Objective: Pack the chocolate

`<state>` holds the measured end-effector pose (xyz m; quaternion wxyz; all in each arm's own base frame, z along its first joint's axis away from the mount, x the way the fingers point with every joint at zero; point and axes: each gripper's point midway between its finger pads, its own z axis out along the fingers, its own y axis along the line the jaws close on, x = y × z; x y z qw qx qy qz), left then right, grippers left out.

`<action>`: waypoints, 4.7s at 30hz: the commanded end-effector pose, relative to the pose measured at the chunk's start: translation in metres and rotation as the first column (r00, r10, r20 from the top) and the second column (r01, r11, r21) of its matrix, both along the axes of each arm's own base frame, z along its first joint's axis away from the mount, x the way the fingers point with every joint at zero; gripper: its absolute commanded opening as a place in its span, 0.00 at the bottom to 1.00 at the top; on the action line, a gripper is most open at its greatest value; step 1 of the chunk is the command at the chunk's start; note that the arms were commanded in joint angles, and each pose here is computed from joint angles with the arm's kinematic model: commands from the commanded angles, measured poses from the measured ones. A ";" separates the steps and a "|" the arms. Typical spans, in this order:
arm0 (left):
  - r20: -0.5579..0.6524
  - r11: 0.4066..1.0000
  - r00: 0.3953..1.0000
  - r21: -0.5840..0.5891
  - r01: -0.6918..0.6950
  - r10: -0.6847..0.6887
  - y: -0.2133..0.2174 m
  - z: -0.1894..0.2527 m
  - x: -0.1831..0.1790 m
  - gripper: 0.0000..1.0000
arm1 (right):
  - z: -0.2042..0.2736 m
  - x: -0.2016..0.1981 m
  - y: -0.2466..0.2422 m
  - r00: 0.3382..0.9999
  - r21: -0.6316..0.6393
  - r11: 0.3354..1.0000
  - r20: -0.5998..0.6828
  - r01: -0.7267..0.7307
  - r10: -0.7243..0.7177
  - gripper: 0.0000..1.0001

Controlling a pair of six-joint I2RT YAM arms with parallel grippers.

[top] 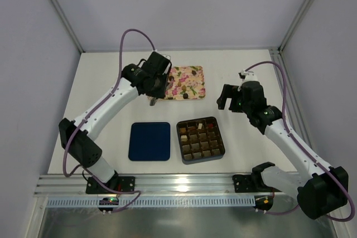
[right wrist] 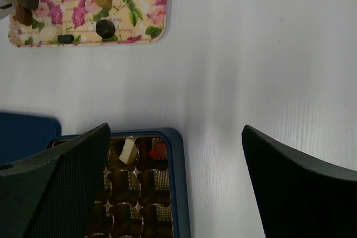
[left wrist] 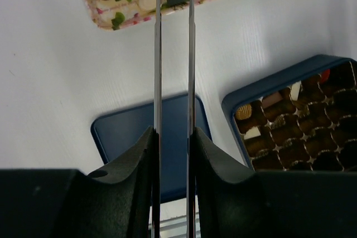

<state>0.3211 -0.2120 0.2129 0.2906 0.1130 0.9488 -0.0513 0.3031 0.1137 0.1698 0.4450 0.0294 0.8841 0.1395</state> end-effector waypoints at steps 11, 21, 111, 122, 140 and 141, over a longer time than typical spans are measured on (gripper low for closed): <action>-0.002 0.976 0.978 -0.055 0.209 -0.209 -0.029 0.022 -0.109 0.24 | 0.026 0.015 -0.007 0.997 -0.013 0.998 0.057 0.057 -0.056 1.00; -0.053 0.932 0.933 -0.093 0.350 -0.356 -0.043 0.016 -0.175 0.25 | 0.029 0.012 -0.010 0.995 0.000 0.997 0.054 0.079 -0.079 1.00; 0.028 0.972 0.986 0.162 -0.168 0.165 0.024 -0.049 0.069 0.40 | 0.009 0.004 0.021 0.996 0.071 0.994 0.018 -0.083 0.082 1.00; 0.009 0.972 0.986 0.170 -0.165 0.166 0.027 -0.055 0.064 0.39 | 0.008 0.004 0.020 0.997 0.071 0.994 0.017 -0.079 0.078 1.00; -0.017 0.974 0.988 0.169 -0.151 0.156 0.025 -0.069 0.061 0.36 | 0.008 0.000 0.017 0.997 0.065 0.995 0.014 -0.072 0.071 1.00; -0.019 0.974 0.988 0.167 -0.151 0.156 0.025 -0.069 0.062 0.36 | 0.007 0.000 0.017 0.997 0.064 0.995 0.012 -0.072 0.071 1.00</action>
